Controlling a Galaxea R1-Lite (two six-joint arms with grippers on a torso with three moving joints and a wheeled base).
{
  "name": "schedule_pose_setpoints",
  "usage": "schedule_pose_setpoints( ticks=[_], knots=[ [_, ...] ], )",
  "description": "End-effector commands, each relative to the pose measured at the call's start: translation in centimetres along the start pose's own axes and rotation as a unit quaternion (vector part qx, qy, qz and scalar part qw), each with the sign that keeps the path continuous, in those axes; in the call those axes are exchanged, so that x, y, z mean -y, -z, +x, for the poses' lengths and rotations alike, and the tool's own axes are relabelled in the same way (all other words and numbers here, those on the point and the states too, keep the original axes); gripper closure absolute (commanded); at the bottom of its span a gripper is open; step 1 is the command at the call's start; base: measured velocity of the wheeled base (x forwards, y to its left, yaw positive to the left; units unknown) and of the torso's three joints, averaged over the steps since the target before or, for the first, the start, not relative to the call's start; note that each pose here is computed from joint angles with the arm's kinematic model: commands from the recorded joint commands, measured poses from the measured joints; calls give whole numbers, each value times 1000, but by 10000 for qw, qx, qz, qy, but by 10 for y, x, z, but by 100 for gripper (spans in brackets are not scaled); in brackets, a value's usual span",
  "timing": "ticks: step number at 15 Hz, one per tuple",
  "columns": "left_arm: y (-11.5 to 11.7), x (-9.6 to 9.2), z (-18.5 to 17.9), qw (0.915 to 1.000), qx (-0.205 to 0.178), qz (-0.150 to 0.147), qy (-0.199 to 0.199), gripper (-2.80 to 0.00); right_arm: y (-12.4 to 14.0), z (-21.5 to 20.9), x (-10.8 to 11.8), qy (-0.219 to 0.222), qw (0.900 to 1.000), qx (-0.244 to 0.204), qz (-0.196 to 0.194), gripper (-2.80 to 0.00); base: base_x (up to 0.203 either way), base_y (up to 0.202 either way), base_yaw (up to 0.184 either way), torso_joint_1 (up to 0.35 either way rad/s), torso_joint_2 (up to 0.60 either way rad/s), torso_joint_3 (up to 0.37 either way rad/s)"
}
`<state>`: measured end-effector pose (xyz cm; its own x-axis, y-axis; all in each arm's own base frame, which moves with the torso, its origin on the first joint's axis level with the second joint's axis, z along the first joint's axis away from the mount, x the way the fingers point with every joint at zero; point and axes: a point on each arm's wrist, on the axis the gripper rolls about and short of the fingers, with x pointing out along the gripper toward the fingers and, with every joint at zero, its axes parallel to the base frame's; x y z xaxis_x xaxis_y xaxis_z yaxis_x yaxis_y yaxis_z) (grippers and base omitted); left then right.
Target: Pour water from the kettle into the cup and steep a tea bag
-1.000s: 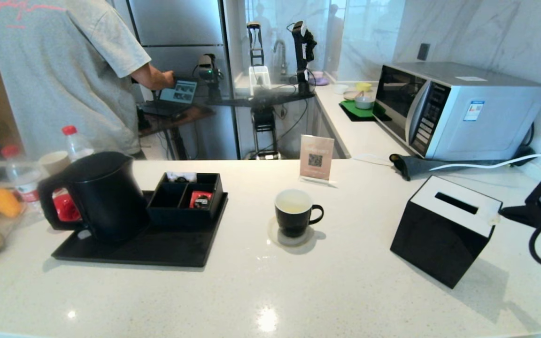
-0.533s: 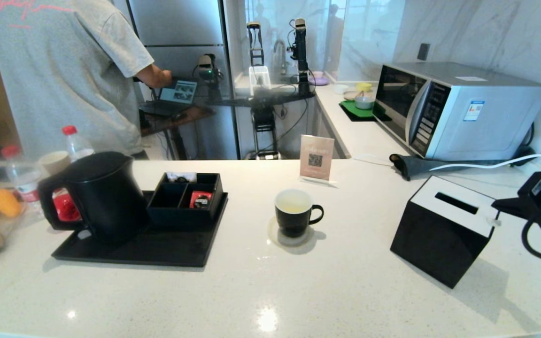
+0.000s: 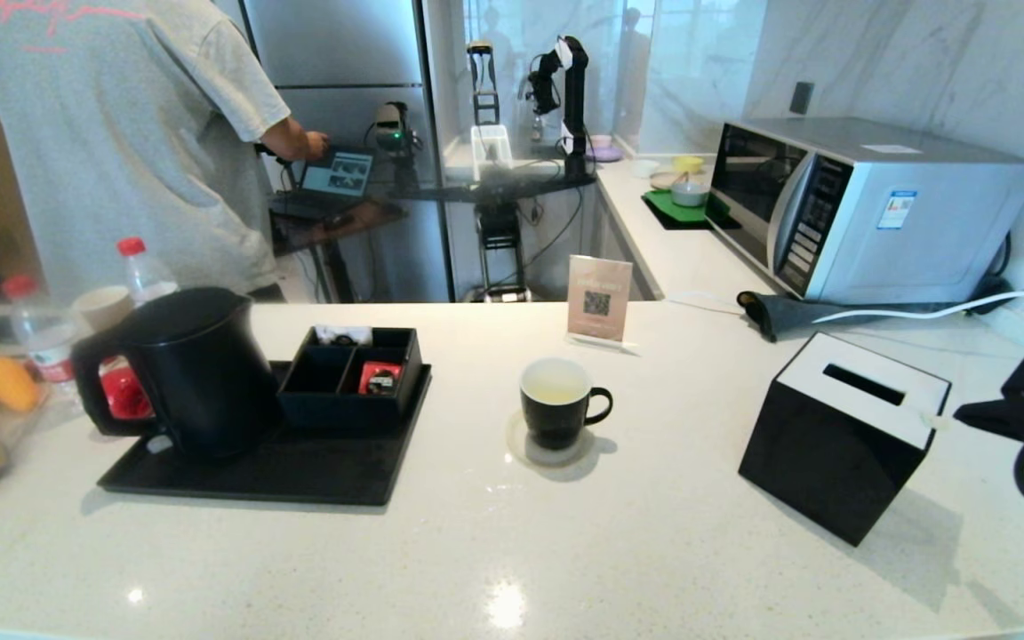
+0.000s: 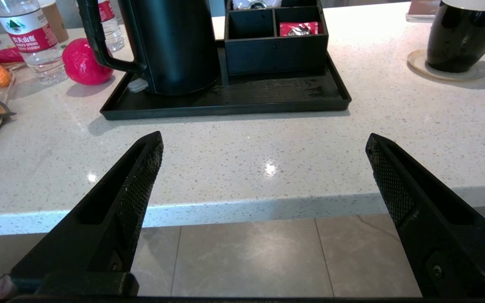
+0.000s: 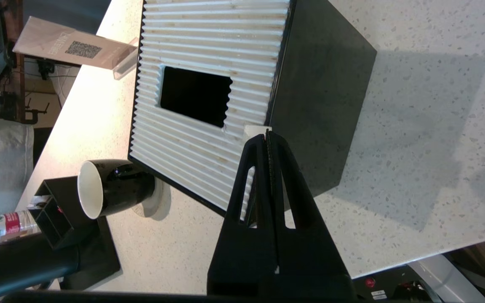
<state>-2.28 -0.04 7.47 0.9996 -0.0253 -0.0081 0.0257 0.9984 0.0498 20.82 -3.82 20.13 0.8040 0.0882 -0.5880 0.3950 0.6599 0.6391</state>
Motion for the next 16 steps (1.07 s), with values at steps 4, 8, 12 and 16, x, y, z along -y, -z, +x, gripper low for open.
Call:
schedule_pose_setpoints(
  ticks=[4,8,12,16],
  knots=[
    [0,0,0,10000,2,-2,4,-280,7,-7,3,76,9999,-103,31,0,0,0,0,0,0,0],
    [0,0,0,10000,2,3,4,-280,11,-3,8,150,9996,-225,-67,0,0,0,0,0,0,0],
    [0,0,0,10000,2,3,4,-280,11,1,9,193,9994,-275,-49,0,0,0,0,0,0,0],
    [0,0,0,10000,2,-4,4,-280,9,12,11,268,9989,-393,-30,0,0,0,0,0,0,0]
  ],
)
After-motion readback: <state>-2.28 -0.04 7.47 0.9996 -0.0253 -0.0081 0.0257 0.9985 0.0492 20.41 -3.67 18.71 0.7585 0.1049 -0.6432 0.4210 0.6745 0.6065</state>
